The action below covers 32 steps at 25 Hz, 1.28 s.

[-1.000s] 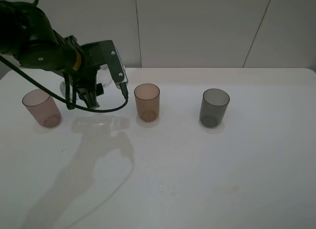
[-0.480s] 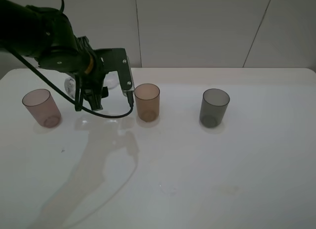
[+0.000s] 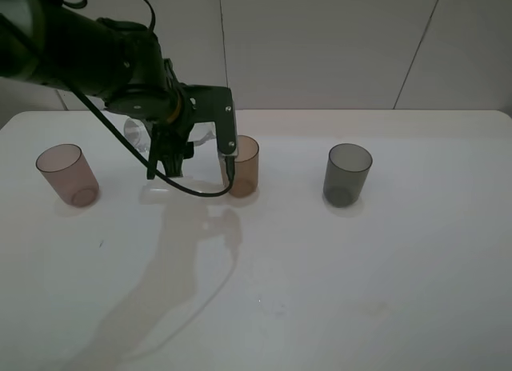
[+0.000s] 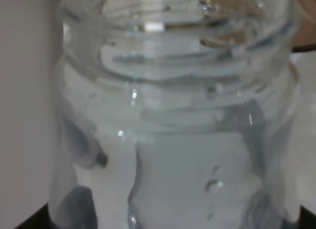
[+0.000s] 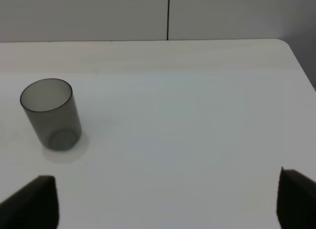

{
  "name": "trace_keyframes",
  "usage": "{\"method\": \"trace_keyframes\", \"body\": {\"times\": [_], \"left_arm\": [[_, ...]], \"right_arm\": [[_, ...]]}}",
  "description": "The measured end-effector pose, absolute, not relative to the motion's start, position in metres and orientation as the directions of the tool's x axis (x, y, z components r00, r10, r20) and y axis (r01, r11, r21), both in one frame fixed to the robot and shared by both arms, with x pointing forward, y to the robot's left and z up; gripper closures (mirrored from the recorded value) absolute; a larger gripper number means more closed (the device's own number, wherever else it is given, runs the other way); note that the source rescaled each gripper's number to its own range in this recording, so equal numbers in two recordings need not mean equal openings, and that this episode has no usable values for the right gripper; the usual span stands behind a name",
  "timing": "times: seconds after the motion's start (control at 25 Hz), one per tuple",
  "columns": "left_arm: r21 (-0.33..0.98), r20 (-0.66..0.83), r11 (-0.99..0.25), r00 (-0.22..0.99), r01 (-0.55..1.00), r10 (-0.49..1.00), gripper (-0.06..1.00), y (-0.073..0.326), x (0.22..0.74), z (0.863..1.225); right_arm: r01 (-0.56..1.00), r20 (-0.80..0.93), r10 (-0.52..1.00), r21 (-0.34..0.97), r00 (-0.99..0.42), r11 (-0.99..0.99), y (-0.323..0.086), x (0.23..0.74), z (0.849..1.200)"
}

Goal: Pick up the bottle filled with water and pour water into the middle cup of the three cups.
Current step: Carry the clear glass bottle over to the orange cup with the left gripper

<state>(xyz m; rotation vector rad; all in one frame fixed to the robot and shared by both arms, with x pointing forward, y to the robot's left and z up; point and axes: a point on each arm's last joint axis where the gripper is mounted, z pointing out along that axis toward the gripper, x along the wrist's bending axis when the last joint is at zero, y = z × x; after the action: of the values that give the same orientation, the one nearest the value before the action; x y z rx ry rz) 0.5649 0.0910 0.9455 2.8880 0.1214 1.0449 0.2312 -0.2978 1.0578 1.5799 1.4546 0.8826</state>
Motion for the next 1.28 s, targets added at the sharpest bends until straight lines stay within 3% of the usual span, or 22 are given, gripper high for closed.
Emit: {"method": "trace_keyframes", "body": {"times": [1.28], "left_arm": [[-0.133,0.705,-0.973,0.672,-0.189,-0.227,0.93,0.0878,0.5745,0.9504]], "right_arm": [[0.439,-0.023,0.995,0.898,0.097,-0.022,-0.2978,0.2312,1.0578]]}}
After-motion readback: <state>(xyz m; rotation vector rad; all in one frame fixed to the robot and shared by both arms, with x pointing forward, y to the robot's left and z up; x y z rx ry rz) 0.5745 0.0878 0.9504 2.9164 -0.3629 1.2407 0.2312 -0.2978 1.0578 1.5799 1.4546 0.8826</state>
